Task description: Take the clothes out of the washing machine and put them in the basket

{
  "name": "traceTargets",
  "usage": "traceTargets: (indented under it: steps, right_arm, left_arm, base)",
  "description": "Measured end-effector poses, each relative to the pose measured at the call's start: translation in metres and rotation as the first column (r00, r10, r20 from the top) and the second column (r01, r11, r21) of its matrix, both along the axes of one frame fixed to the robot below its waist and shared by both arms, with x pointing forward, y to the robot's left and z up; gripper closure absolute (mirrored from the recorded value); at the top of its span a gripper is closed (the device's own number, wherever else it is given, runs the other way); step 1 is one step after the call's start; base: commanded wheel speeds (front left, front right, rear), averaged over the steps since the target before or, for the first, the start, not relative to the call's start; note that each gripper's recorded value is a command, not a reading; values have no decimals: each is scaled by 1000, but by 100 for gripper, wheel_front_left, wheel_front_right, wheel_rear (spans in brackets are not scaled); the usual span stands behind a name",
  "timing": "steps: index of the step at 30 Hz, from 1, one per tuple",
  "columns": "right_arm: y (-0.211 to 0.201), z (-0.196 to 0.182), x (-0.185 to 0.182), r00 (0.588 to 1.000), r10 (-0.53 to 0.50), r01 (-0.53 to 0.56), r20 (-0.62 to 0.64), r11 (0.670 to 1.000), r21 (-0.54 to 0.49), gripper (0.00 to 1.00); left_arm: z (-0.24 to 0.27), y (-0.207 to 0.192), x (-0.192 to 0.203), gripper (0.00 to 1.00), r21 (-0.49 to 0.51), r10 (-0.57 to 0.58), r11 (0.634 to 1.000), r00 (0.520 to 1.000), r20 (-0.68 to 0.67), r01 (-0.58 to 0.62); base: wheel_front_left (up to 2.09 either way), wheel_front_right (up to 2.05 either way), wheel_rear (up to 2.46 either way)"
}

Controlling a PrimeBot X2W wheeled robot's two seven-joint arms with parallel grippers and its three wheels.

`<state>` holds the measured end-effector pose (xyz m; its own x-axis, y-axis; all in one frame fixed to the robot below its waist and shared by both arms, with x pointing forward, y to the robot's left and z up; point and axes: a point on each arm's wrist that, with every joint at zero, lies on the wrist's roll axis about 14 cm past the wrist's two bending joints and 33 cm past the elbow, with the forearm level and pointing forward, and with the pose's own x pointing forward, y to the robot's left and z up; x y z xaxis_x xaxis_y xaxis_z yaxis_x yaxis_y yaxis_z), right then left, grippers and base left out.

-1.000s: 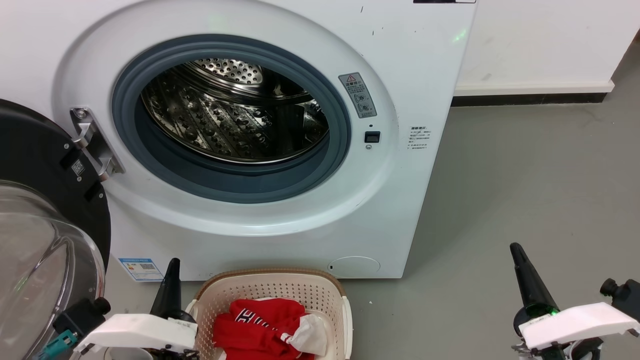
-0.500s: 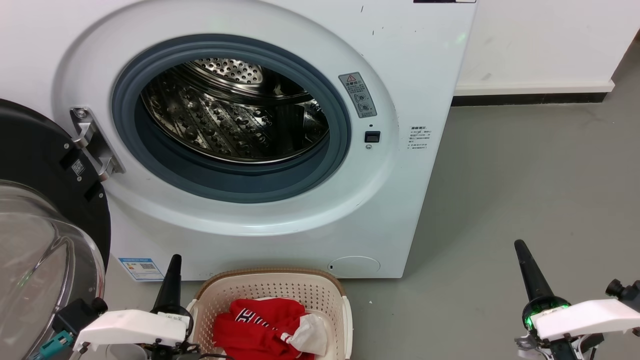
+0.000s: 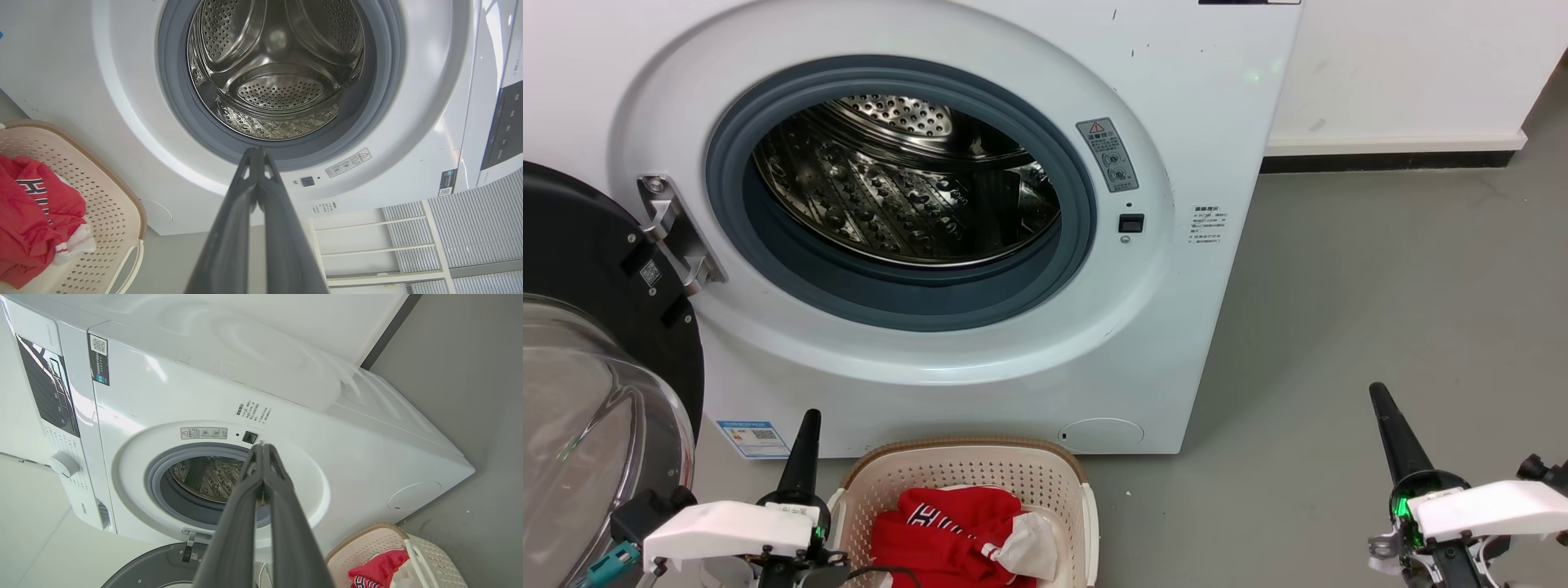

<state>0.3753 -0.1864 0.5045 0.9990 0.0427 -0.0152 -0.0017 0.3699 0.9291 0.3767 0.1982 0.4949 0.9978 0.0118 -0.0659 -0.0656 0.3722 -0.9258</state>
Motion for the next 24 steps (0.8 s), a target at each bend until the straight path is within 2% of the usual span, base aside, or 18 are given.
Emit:
traceTargets:
  steps: [24]
  right_arm:
    - [-8, -2, 6, 1000, -27, 29, -13, 977, 210, 100]
  left_arm:
    - [4, 1, 6, 100, -216, 4, 976, 1000, 26, 2]
  base:
    - [0, 0, 0]
